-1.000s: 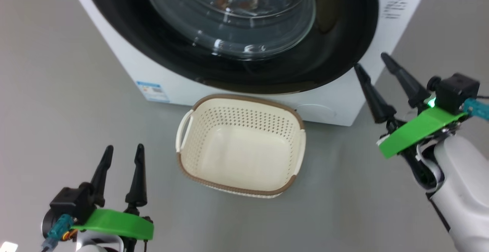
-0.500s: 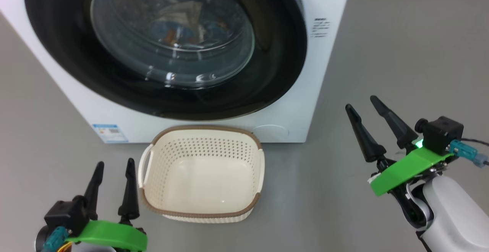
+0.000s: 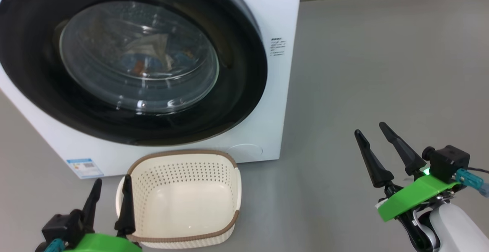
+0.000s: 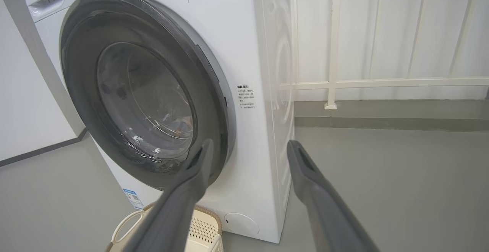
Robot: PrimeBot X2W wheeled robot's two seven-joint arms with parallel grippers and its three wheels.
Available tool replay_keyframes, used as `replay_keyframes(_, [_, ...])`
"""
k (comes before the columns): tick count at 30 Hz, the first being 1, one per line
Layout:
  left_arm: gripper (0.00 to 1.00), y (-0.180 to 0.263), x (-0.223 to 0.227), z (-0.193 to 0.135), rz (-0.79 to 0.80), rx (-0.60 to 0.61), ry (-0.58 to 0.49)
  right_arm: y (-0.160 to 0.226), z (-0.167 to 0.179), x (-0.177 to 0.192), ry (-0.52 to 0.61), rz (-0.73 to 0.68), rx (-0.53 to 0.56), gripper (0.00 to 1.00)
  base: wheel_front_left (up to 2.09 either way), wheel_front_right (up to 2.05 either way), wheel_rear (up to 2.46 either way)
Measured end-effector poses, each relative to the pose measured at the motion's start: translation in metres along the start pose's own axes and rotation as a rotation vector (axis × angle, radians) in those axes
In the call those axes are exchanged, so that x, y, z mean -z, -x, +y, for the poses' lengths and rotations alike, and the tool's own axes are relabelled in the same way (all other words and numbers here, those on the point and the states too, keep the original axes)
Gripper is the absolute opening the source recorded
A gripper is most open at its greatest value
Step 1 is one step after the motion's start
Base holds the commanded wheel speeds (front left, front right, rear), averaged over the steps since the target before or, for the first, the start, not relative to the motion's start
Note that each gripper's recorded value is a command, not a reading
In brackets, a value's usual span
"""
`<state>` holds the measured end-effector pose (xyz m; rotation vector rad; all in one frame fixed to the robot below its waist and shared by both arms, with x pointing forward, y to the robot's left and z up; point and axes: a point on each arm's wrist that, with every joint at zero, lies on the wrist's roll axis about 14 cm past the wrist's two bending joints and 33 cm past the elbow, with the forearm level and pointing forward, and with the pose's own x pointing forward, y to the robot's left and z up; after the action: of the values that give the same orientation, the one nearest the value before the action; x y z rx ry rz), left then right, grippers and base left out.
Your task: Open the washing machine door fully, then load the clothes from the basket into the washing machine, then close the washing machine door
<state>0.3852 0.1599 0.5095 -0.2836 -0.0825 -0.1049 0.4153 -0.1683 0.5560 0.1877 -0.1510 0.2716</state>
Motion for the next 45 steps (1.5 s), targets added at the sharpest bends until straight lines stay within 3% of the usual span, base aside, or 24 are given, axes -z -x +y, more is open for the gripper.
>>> replay_keyframes(14, [1.0, 0.0, -0.002, -0.013, -0.003, 0.048, 0.003, 0.021, -0.013, -0.011, 0.016, -0.037, 0.063, 1.0, 0.0, 0.0, 0.0])
replay_keyframes(45, [1.0, 0.002, 0.0, -0.012, 0.007, 0.053, -0.005, 0.018, -0.009, -0.009, 0.009, -0.038, 0.059, 1.0, 0.0, 0.0, 0.0])
